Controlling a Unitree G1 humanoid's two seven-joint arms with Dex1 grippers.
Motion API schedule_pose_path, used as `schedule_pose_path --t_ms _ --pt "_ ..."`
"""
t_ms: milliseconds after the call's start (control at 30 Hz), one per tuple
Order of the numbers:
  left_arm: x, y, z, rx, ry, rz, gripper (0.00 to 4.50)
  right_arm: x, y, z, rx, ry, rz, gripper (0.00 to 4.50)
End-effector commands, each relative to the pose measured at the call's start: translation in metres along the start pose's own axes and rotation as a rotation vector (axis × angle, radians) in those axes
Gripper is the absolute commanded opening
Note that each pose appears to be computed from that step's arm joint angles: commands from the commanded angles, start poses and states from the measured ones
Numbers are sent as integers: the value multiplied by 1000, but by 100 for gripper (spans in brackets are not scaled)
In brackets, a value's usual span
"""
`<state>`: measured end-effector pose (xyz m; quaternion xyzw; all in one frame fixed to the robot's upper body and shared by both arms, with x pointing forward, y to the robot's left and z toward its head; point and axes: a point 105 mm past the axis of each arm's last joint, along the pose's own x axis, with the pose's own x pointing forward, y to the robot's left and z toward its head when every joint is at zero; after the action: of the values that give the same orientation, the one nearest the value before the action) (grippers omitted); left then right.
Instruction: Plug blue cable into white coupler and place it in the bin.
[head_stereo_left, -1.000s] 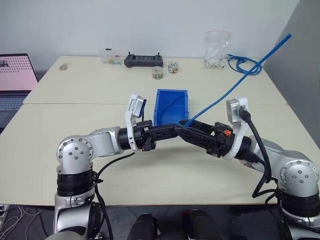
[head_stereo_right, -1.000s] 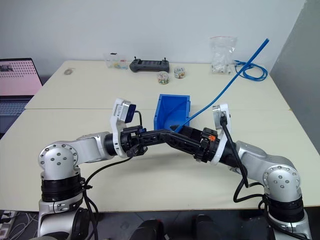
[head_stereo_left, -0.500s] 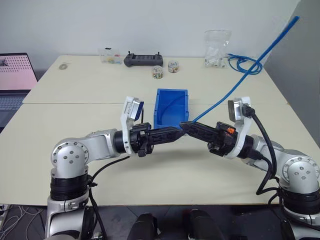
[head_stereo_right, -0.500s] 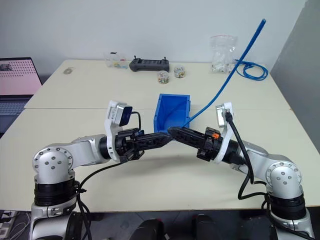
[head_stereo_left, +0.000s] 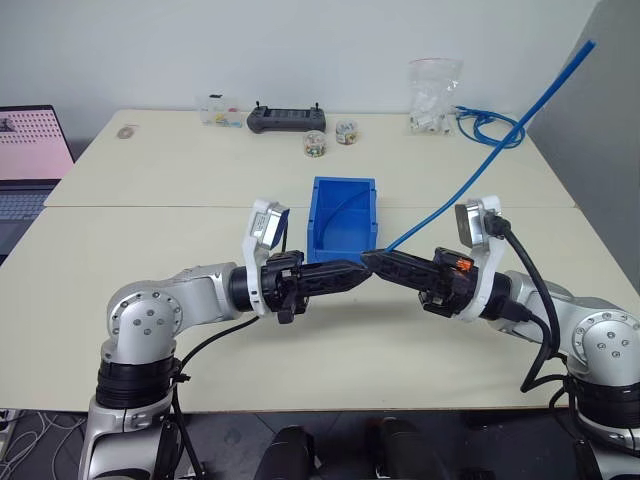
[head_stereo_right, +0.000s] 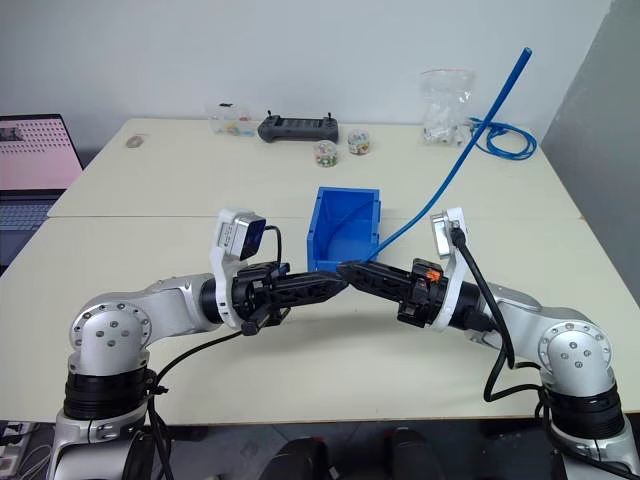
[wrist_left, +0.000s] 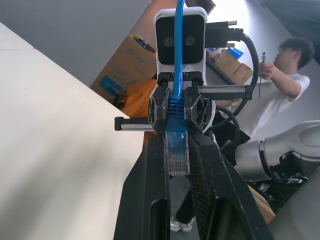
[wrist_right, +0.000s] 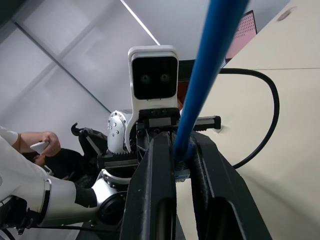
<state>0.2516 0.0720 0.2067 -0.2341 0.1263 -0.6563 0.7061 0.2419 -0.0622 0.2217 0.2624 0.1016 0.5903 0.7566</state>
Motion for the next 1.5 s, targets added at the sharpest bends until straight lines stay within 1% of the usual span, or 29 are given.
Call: schedule_pose_path --t_ms 33,100,200,333,400,433,467,500,567,633,733,767,800,867,967,1067,1167,1333,1467,1500 --pt "-7 8 4 4 -28 58 152 4 18 8 -62 -33 78 12" --pt "-8 3 4 -7 -31 34 185 5 18 8 -66 -34 73 12" --pt "-17 -11 0 -41 3 -28 244 4 14 7 -75 -32 59 12" --pt "-26 -18 -5 -35 41 -23 326 1 4 9 -105 -27 18 12" --pt "-31 -14 -5 -27 14 38 359 1 -3 10 -124 -22 -7 12" --pt "-35 -7 -5 -26 -12 98 382 0 -6 9 -140 -13 -17 12" --pt "-39 0 -8 -23 -30 165 397 0 -8 8 -152 -7 -24 12" --pt "-43 8 -12 -18 -47 237 421 0 -10 8 -159 -4 -27 12" --pt "-55 26 -25 1 -96 426 448 1 -14 9 -163 -9 -32 12" --pt "-69 41 -37 51 -142 630 450 1 -17 7 -167 -6 -35 12" --pt "-97 56 -46 136 -188 895 450 2 -20 4 -173 5 -32 12" --pt "-107 60 -50 168 -196 980 450 3 -21 4 -174 9 -31 12" --pt "-126 64 -54 196 -220 1113 450 3 -22 3 -174 13 -29 12" --pt "-157 68 -61 257 -229 1332 450 5 -24 1 -176 21 -26 12" --pt "-188 64 -77 288 -227 1533 450 6 -26 0 -180 30 -23 12" --pt "-202 58 -87 307 -198 1535 450 6 -27 0 -182 36 -21 12" --pt "-227 53 -87 334 -179 1593 450 7 -28 0 -185 42 -21 12" --pt "-248 59 -76 336 -192 1623 450 7 -32 -3 -187 51 -39 12" --pt "-259 73 -56 339 -179 1594 450 9 -31 -8 -192 68 -31 12" --pt "-262 77 -53 343 -155 1587 450 10 -31 -8 -193 68 -32 12"
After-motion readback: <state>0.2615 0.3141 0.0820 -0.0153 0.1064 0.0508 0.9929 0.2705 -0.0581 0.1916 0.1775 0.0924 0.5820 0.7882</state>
